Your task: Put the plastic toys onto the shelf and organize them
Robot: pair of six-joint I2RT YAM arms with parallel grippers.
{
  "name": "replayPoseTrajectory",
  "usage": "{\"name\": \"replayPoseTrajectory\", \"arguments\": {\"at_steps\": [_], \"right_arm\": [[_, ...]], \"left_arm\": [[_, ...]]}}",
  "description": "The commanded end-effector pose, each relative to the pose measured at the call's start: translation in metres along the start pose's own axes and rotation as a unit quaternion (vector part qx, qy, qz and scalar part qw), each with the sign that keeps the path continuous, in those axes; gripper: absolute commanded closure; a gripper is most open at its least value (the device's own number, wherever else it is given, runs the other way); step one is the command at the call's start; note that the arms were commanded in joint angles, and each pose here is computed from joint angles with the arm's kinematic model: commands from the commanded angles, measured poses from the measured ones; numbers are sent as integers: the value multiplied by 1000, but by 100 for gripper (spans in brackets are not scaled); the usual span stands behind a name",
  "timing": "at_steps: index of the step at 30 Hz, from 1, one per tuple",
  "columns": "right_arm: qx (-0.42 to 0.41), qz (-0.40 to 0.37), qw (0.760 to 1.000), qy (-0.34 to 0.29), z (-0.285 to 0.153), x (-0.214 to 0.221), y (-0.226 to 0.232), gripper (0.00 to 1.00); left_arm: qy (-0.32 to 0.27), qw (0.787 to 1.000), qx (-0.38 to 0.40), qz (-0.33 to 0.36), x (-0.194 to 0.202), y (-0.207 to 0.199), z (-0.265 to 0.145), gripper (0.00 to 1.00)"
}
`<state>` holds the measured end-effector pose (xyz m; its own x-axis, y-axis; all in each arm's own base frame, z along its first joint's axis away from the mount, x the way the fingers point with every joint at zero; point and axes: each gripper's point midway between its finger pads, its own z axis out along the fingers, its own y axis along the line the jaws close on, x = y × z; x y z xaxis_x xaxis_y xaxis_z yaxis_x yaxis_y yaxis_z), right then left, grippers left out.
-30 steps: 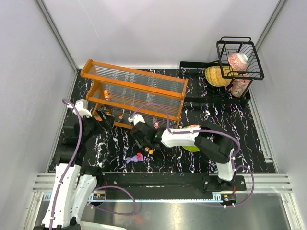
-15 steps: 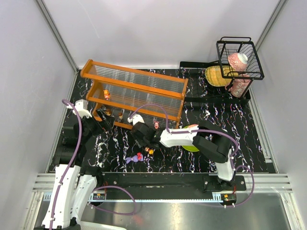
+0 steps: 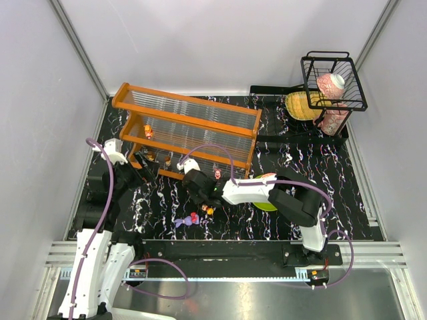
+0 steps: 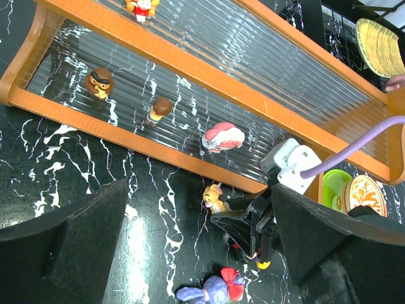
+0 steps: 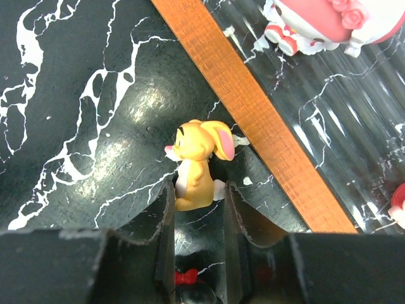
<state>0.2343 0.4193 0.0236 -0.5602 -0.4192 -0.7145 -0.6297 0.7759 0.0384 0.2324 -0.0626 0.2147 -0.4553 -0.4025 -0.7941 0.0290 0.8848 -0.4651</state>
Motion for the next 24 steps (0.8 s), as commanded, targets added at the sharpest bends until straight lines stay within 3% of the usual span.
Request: {"name": "replayPoseTrajectory", "arguments": {"at_steps": [1, 15, 24], "right_arm": [[-26, 5, 999, -31, -28, -28, 14, 100], [-114, 10, 977, -181, -169, -112, 34, 100], [-104, 10, 966, -238, -212, -145, 30, 100]], "left_arm": [[-26, 1000, 14, -9, -14, -10, -7, 1], [-7, 993, 98, -69, -20, -53, -31, 1], [40, 973, 193, -119, -19, -100, -54, 1]]}}
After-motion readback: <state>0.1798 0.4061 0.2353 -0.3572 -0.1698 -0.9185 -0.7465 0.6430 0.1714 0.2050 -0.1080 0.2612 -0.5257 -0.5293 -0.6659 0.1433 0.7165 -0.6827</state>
